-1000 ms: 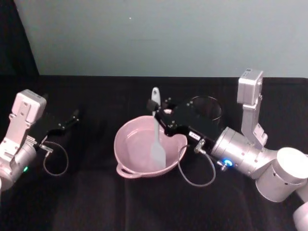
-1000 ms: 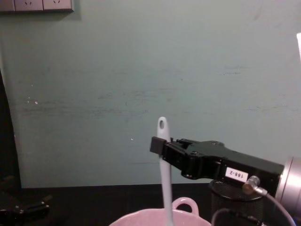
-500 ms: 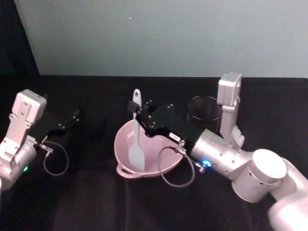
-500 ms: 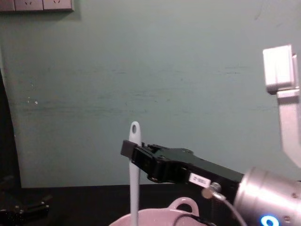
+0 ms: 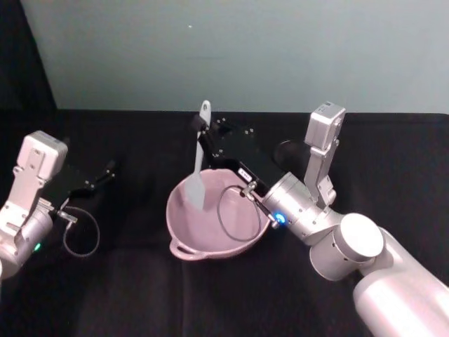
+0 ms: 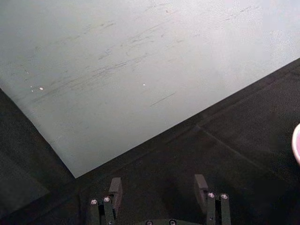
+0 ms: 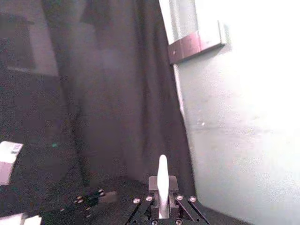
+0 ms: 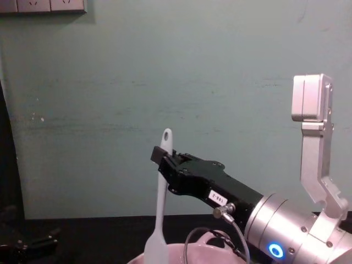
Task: Use the one hand to pick up the spoon and stir the clear water in the bowl.
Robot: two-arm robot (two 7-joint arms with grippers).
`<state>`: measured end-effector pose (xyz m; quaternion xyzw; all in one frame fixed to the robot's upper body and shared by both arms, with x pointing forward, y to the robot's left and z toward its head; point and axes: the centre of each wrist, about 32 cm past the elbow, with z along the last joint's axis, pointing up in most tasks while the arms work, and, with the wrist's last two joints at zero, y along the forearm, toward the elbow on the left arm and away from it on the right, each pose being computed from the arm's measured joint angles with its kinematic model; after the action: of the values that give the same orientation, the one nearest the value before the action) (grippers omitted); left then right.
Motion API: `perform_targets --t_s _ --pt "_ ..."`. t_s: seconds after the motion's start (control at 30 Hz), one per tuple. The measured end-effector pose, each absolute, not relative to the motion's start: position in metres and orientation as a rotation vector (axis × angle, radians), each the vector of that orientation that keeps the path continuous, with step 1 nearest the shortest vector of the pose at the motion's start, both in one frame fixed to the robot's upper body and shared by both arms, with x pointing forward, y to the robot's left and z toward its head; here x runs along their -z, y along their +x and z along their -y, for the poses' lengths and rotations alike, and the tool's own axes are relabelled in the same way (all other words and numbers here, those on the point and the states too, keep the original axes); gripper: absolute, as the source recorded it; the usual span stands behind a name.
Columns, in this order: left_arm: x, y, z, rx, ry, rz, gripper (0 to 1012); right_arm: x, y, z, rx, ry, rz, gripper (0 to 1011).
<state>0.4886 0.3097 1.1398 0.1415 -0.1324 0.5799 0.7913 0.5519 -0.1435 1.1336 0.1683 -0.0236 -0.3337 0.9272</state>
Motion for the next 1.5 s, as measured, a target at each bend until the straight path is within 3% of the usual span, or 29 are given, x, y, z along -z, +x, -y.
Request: perform_targets --t_s 0.27,0.67,1.13,1.5 --pt "-1.14 0.489 -0.31 -1.248 0.305 0.285 1011 -1.129 0.56 0.149 0.751 0.36 0.114 114" --pt "-1.14 0.489 -0.31 -1.248 0.304 0.285 1011 -1.129 0.561 0.176 0.81 0.333 0.176 116" --pt "-1.14 0.489 -0.31 -1.248 0.304 0.285 1011 -1.14 0.524 0.202 0.679 0.247 0.098 114" --pt "-1.14 0.489 -0.31 -1.248 0.304 0.285 1011 -1.143 0.508 0.189 0.597 0.251 0.023 114"
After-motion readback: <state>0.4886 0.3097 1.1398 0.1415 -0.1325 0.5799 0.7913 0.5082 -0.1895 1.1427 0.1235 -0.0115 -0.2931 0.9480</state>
